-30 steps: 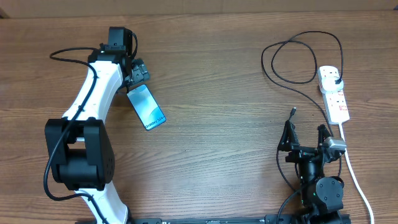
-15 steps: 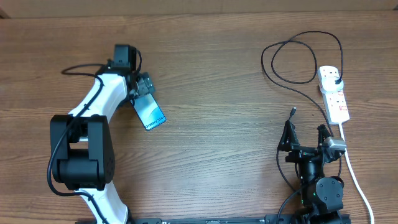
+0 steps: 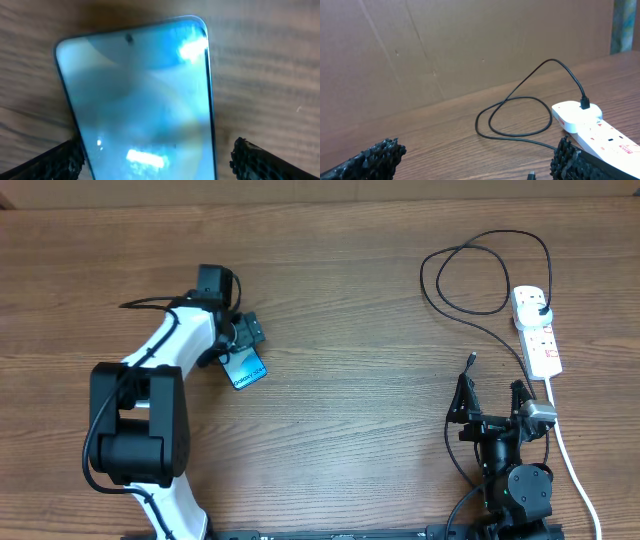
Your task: Plug charger to phone and switch on socket
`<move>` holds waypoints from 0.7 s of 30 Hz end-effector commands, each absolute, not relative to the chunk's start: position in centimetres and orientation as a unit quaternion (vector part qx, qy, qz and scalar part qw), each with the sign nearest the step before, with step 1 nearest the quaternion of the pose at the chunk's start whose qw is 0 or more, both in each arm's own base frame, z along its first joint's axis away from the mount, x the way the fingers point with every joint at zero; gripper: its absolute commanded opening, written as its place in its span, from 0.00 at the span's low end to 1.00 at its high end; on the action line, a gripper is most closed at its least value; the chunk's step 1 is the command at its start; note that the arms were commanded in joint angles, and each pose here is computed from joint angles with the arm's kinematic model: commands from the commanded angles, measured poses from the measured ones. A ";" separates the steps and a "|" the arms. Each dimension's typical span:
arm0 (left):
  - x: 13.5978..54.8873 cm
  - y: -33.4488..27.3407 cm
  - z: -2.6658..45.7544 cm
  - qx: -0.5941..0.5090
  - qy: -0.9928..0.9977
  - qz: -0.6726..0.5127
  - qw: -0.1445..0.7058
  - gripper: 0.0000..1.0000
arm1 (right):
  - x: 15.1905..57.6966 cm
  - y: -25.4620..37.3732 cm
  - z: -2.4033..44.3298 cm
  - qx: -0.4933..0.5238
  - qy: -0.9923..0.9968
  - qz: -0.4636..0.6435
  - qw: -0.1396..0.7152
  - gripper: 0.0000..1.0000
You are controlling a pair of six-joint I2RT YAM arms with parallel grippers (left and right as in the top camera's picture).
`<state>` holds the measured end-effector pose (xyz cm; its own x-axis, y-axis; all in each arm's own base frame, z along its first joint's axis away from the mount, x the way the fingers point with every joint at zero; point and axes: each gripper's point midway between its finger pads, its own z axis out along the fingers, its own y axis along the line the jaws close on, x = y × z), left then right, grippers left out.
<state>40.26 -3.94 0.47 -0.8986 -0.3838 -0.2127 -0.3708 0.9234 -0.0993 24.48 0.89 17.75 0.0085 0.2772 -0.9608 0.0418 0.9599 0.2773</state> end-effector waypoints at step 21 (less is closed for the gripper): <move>37.8 -5.1 -1.6 -0.176 0.981 -0.021 0.083 0.99 | 24.5 0.8 17.4 0.115 0.700 0.080 0.700 1.00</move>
<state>39.81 -4.45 0.30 -0.9042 -0.3601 -0.2295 -0.3520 0.9328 -0.0768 24.48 0.88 17.76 0.0090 0.2776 -0.9606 0.0421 0.9597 0.2778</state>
